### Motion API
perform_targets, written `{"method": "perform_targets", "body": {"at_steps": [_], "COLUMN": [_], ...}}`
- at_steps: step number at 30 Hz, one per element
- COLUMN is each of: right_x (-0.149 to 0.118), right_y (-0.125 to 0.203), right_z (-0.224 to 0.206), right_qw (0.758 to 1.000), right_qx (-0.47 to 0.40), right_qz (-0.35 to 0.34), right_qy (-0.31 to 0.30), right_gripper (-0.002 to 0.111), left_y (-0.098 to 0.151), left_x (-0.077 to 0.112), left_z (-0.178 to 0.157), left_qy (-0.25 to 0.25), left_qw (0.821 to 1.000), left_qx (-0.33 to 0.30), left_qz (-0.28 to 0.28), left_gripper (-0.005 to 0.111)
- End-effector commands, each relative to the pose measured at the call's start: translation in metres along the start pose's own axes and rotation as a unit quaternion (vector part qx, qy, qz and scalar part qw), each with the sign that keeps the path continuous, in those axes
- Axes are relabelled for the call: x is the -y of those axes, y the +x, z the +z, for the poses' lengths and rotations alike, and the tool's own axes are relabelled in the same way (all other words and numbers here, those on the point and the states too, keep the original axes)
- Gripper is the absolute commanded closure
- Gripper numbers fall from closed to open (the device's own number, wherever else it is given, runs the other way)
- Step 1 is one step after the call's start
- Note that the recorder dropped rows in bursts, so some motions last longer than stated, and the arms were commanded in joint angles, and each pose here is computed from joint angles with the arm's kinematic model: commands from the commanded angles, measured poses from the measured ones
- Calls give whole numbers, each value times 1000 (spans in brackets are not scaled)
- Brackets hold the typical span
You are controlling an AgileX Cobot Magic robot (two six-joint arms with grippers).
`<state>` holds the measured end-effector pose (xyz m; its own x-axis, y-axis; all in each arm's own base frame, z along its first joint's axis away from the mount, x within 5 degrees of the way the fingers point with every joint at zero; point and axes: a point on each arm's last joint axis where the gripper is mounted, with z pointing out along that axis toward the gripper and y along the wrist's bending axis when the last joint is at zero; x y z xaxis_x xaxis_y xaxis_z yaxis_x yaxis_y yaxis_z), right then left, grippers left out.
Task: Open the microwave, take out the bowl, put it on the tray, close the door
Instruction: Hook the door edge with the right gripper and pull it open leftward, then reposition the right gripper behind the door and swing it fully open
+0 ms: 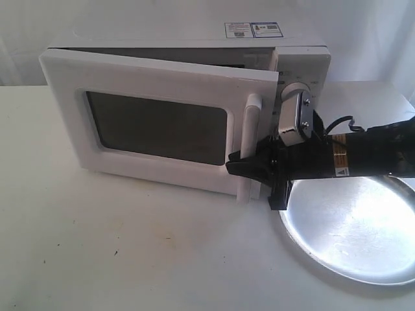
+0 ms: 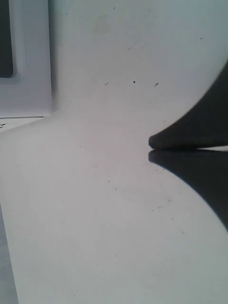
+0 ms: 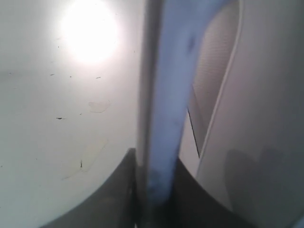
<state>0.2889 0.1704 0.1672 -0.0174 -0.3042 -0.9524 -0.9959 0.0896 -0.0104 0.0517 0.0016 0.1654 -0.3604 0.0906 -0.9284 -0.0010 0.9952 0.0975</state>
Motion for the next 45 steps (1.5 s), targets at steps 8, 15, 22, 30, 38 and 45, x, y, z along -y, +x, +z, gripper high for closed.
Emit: {"method": "perform_targets", "body": {"at_steps": [8,15,22,30,38,45], "right_x": [6,-1,-6,10,45,46], "right_y": [-6,11,12,14,12,-26], "right_z": [-24,-46,-46,-56,-67,-60], "right_qw": [1000,993,993,987,957,974], "right_qx": [4,-40,-41,-124,-147,53], "right_qz": [22,90,95,79,102,99], "right_qy": [-9,-58,-60,62,228,198], "right_gripper": [70,70,74,108,108,108], "left_y": [-1,-1,-1,-1,-1,-1], "left_x": [0,0,0,0,0,0], "left_z": [0,0,0,0,0,0], "left_qy": [3,3,3,3,3,3], "left_qw": [1000,1000,1000,1000,1000,1000], "left_qx": [3,3,3,3,3,3], "left_qz": [-4,-4,-4,-4,-4,-4], "left_gripper": [107,107,107,107,107,107]}}
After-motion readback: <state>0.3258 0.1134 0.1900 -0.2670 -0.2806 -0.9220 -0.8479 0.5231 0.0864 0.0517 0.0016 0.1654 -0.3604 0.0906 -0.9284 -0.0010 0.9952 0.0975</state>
